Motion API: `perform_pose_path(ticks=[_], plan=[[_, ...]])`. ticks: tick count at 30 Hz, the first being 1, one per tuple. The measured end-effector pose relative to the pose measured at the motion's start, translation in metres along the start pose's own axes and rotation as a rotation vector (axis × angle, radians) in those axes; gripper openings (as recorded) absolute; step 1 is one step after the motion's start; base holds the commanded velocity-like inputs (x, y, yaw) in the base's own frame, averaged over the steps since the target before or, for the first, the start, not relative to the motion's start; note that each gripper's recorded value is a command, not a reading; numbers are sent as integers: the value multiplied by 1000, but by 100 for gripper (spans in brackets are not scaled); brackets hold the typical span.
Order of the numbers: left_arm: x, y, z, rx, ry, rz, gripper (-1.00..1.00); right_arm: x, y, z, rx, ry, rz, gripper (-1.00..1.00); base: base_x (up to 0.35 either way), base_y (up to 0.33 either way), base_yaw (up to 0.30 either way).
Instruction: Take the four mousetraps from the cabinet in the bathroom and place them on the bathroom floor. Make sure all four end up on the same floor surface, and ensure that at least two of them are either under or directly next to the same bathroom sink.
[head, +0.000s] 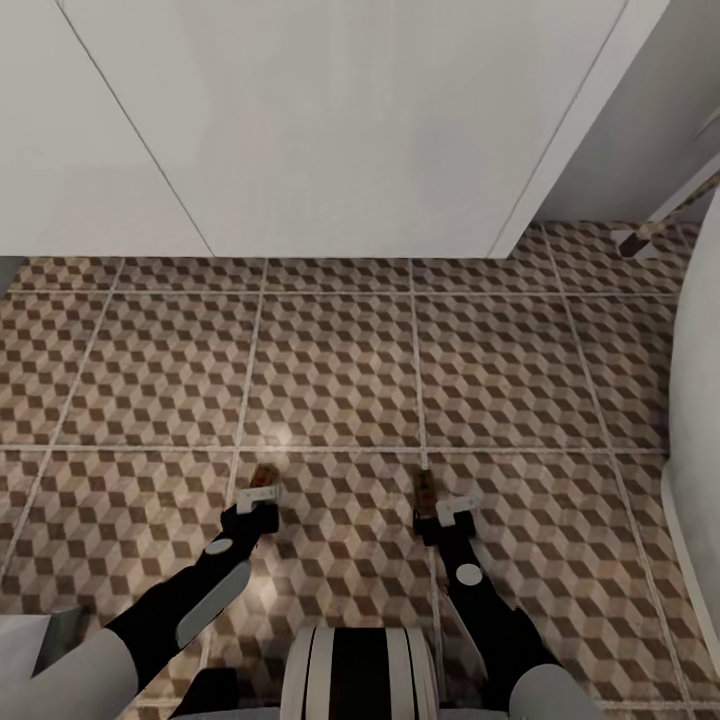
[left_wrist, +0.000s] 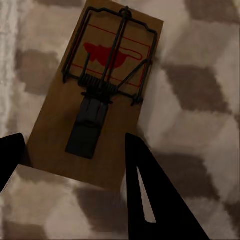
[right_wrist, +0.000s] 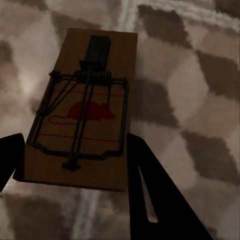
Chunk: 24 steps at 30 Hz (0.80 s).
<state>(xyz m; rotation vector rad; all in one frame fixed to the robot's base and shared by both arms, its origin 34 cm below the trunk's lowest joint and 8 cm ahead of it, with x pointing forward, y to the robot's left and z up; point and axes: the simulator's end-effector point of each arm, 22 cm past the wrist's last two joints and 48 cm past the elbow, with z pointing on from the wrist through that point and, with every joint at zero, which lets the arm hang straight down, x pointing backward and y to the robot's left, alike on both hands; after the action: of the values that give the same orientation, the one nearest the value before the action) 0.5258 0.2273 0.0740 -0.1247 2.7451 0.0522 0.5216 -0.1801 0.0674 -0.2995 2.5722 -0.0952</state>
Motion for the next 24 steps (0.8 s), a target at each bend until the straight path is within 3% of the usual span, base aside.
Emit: perform_pose_path(ticks=[4, 9, 13, 17, 24], plan=[[-23, -16, -1, 32, -4, -64, -100, -31, -10, 4, 23, -40, 6, -100, 0, 0, 0], [-43, -33, -10, 75, -18, -38, -100, -53, -16, 4, 35, -73, 13, -100, 0, 0, 0], [-65, -36, -18, 98, -60, -23, -100, -59, -18, 4, 39, -85, 12, -100, 0, 0, 0], [-101, -28, -32, 115, -112, -10, -100, -64, -23, 4, 59, -93, 14, -100, 0, 0, 0], [-126, -18, -43, 118, -115, -8, -100, -101, -40, -2, 101, -136, 27, -100, 0, 0, 0]])
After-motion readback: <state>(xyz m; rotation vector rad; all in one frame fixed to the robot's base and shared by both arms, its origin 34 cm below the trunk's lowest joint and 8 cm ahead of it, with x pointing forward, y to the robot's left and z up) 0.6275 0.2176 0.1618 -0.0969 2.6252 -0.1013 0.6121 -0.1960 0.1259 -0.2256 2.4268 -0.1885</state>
